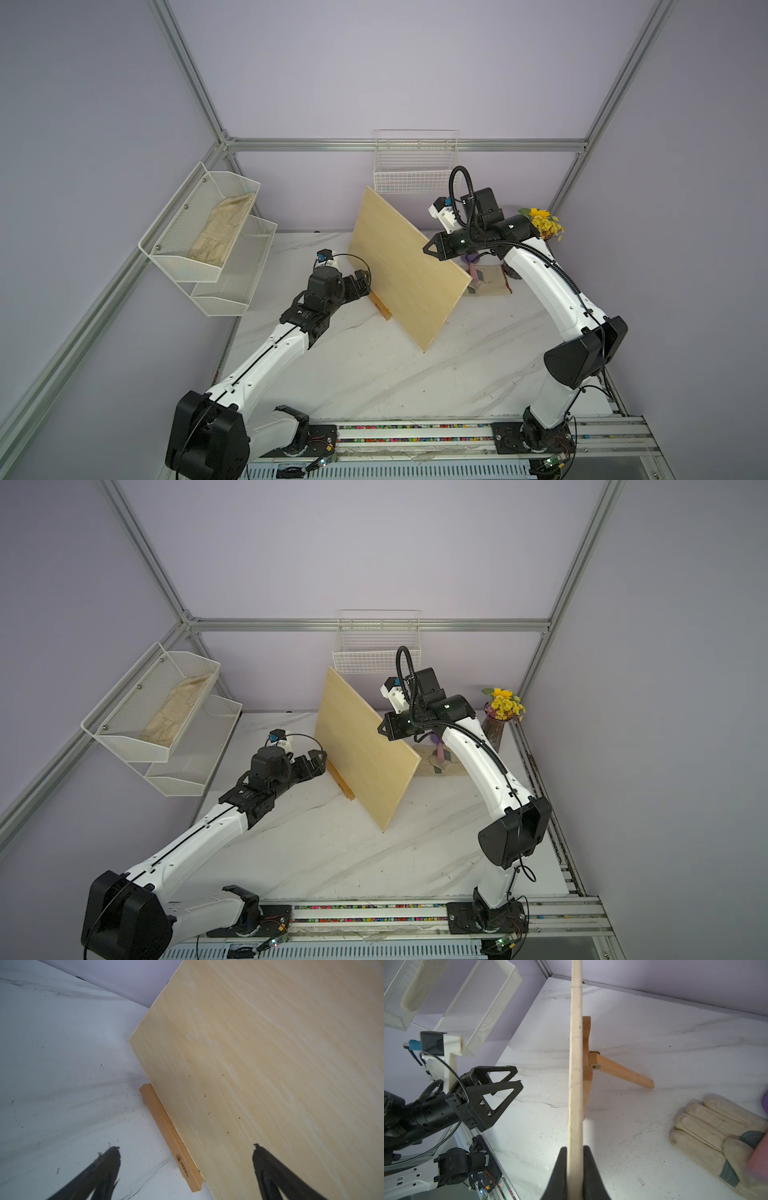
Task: Assemble the easel
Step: Place the drawing board on the easel.
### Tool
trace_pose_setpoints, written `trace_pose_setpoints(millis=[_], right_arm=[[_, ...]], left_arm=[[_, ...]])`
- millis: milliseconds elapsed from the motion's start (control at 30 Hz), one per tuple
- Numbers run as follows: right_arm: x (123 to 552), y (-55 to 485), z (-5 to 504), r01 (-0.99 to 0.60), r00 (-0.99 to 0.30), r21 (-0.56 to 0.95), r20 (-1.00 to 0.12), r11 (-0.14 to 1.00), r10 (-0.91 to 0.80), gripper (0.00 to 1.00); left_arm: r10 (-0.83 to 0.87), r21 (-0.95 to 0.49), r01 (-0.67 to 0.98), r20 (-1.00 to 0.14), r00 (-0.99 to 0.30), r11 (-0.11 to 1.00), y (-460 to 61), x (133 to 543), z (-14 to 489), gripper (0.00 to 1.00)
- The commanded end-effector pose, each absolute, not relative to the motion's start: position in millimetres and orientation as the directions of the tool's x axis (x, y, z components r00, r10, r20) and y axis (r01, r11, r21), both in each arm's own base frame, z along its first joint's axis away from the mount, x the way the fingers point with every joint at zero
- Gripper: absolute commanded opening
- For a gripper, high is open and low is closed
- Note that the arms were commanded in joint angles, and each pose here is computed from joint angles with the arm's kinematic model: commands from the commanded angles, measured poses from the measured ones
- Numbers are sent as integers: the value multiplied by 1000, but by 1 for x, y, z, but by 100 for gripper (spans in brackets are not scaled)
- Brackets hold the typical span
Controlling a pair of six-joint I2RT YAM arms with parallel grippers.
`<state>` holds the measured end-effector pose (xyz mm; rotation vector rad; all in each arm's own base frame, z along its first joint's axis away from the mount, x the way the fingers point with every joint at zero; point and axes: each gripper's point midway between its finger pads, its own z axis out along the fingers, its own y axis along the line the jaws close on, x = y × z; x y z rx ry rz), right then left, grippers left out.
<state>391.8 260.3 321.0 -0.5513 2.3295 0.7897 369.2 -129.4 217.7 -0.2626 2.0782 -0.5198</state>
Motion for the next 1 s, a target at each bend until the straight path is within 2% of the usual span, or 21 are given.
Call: trace_pose_setpoints(millis=[0, 133, 300, 467, 533, 633, 767, 933, 967], right_arm=[[406, 268, 353, -572, -662, 399, -740, 717, -116, 0], [405, 264, 350, -552, -674, 402, -731, 730, -107, 0], [405, 259, 349, -539, -679, 404, -728, 739, -97, 7], [406, 254, 359, -536, -667, 402, -741, 742, -80, 21], [406, 252, 362, -534, -662, 401, -746, 744, -74, 30], [406, 251, 364, -534, -662, 406, -746, 742, -69, 37], [406, 248, 375, -533, -648, 403, -760, 744, -52, 38], [416, 215, 405, -442, -592, 366, -805, 819, 41, 62], [420, 201, 411, -397, -577, 359, -813, 844, 75, 70]], left_arm=[[-395, -467, 11, -760, -517, 884, -127, 365, 215, 100], [-396, -466, 7, -760, -516, 885, -126, 365, 214, 100], [-395, -464, 4, -759, -517, 886, -126, 365, 212, 100], [-396, -459, -6, -759, -517, 888, -123, 364, 211, 100], [-396, -457, -8, -763, -511, 890, -122, 364, 212, 100], [-396, -455, -10, -764, -509, 890, -121, 363, 213, 100], [-399, -454, -15, -766, -504, 891, -120, 363, 215, 100], [-390, -423, -47, -778, -493, 905, -110, 365, 217, 100], [-385, -405, -70, -783, -489, 912, -103, 365, 216, 100]])
